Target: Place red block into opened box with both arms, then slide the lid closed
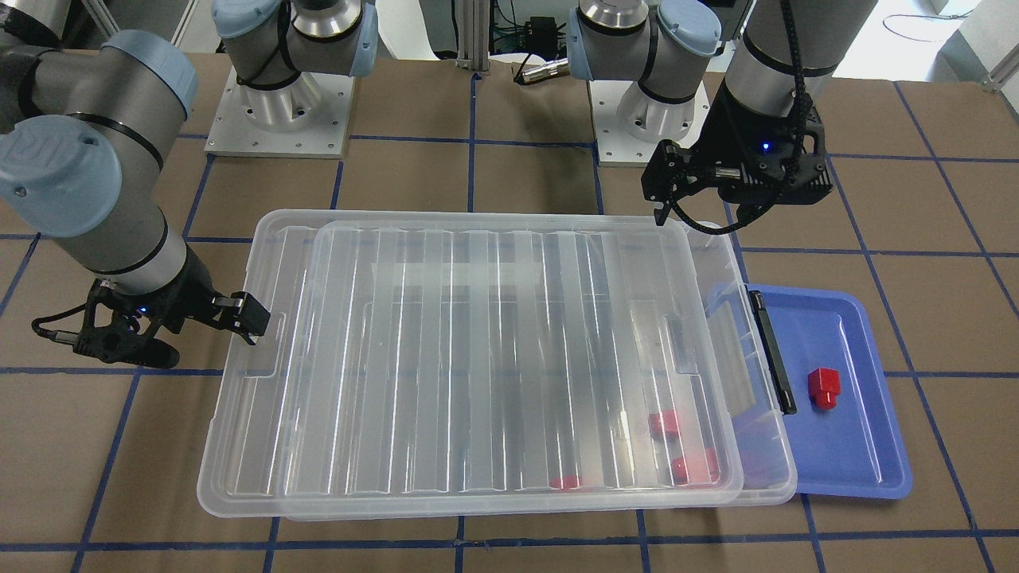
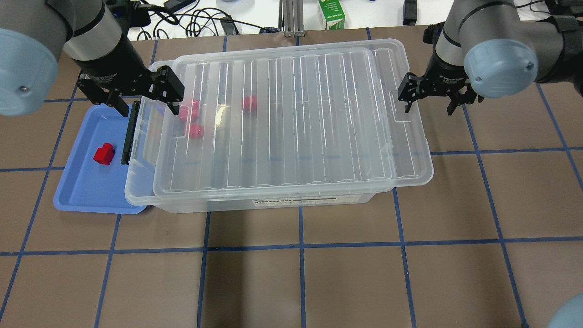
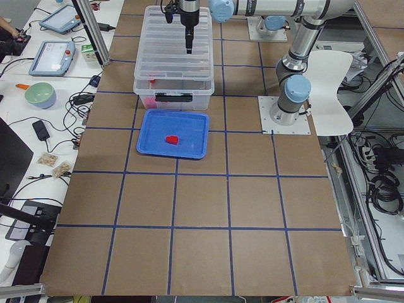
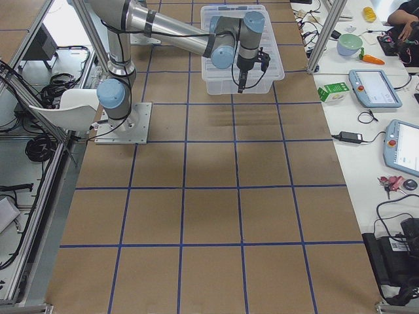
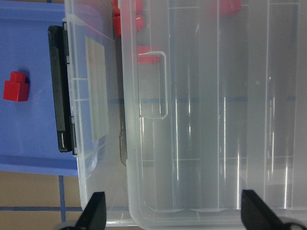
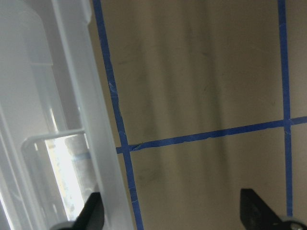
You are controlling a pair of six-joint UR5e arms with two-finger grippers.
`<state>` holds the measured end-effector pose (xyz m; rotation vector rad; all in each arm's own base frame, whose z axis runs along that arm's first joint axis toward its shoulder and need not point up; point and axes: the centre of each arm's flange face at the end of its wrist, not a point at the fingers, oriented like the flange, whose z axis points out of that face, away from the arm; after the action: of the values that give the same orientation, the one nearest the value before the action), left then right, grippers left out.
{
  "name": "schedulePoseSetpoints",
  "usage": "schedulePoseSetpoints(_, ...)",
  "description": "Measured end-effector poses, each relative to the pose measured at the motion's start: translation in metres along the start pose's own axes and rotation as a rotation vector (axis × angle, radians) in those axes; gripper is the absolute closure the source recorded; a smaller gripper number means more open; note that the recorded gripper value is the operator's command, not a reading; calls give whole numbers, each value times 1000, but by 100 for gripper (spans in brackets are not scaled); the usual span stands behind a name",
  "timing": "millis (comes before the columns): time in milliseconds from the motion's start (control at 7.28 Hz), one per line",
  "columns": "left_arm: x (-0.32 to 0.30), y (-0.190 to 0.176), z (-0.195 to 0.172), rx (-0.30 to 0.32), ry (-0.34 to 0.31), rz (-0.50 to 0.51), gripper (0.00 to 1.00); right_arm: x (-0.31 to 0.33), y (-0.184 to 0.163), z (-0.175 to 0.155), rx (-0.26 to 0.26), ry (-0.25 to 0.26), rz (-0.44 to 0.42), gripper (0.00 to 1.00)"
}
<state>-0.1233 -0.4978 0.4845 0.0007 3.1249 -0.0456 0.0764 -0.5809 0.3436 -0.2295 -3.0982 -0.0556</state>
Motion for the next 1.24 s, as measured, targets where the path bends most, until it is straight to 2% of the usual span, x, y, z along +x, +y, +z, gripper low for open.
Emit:
schedulePoseSetpoints(412, 0, 0, 0, -1, 1, 0, 0, 42, -9, 2, -9, -4, 10, 0)
schedulePoseSetpoints(1236, 0, 0, 1, -1, 1, 0, 0, 91, -18, 3, -10, 24, -50, 0)
